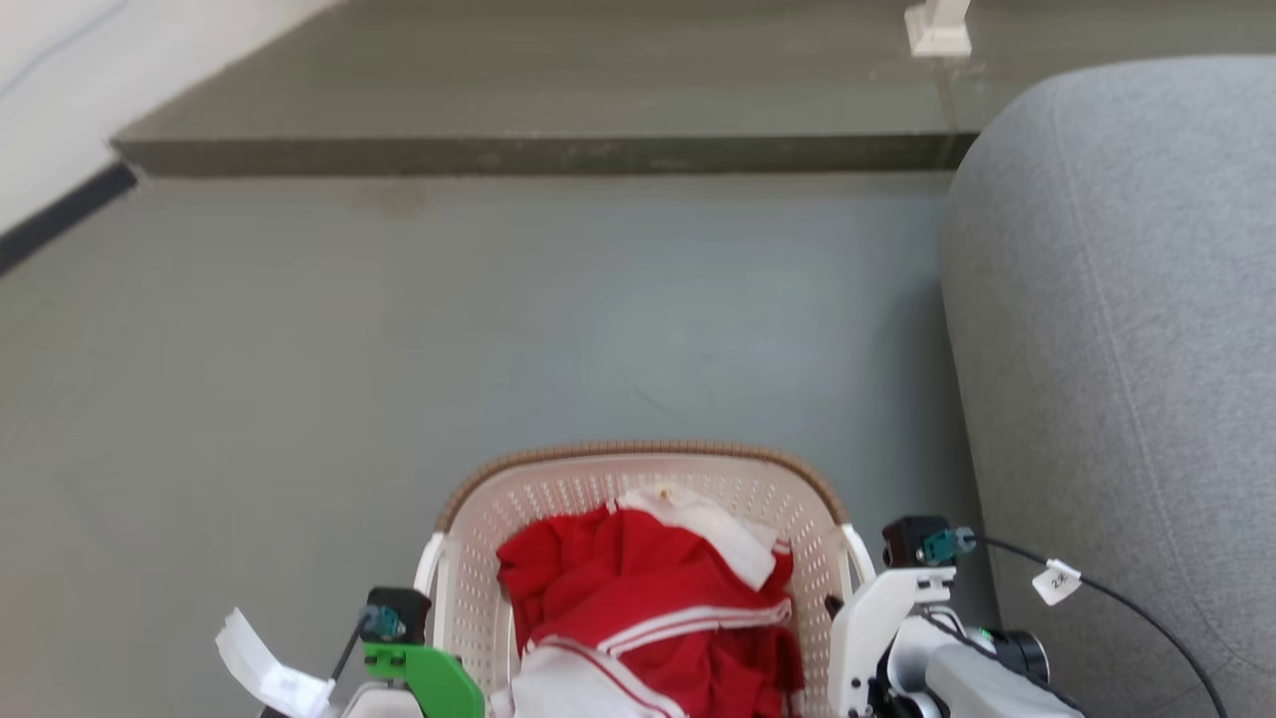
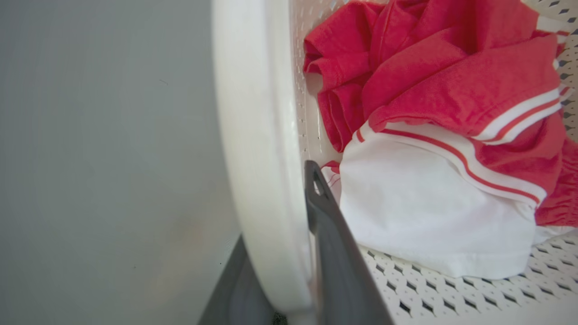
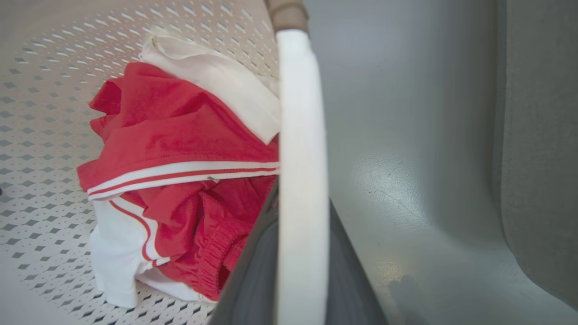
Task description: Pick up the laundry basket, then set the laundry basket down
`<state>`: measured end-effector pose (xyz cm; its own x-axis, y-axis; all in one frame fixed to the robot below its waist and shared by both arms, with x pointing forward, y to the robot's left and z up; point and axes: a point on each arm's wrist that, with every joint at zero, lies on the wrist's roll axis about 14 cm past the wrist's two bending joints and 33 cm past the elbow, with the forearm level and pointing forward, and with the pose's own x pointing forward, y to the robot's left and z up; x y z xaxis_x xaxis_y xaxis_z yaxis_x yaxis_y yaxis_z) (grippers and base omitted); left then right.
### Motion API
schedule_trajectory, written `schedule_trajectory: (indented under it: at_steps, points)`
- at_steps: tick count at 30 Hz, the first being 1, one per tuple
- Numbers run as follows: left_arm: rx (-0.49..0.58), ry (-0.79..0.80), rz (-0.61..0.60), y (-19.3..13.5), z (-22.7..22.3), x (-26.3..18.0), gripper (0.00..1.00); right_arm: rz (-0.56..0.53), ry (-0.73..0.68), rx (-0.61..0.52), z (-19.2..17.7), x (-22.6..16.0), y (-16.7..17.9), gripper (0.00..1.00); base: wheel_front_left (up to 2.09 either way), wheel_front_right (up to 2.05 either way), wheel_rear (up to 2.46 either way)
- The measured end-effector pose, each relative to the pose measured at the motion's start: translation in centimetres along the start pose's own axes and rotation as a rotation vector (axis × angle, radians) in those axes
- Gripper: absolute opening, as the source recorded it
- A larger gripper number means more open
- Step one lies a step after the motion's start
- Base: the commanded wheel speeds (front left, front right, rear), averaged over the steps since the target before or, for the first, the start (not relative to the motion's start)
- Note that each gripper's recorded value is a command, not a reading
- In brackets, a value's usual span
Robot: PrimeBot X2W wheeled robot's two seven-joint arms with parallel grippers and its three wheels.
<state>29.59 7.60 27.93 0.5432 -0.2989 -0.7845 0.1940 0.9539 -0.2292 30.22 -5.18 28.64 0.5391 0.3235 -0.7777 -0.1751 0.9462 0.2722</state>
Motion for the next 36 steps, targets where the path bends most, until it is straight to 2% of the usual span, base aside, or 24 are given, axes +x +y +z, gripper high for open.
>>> schedule_trajectory:
  at_steps: [12, 36]
  points:
    - [0.05, -0.022, -0.001, -0.6, 0.7, -1.5, 0.0, -0.009, -0.041, -0.023, 0.8, -1.7, 0.6, 0.0, 0.0, 0.0, 0.0]
    - [0.056, 0.007, 0.007, -0.7, 0.5, -1.4, 0.0, -0.02, -0.006, -0.021, 0.1, -1.7, 0.6, 0.0, 0.0, 0.0, 0.0]
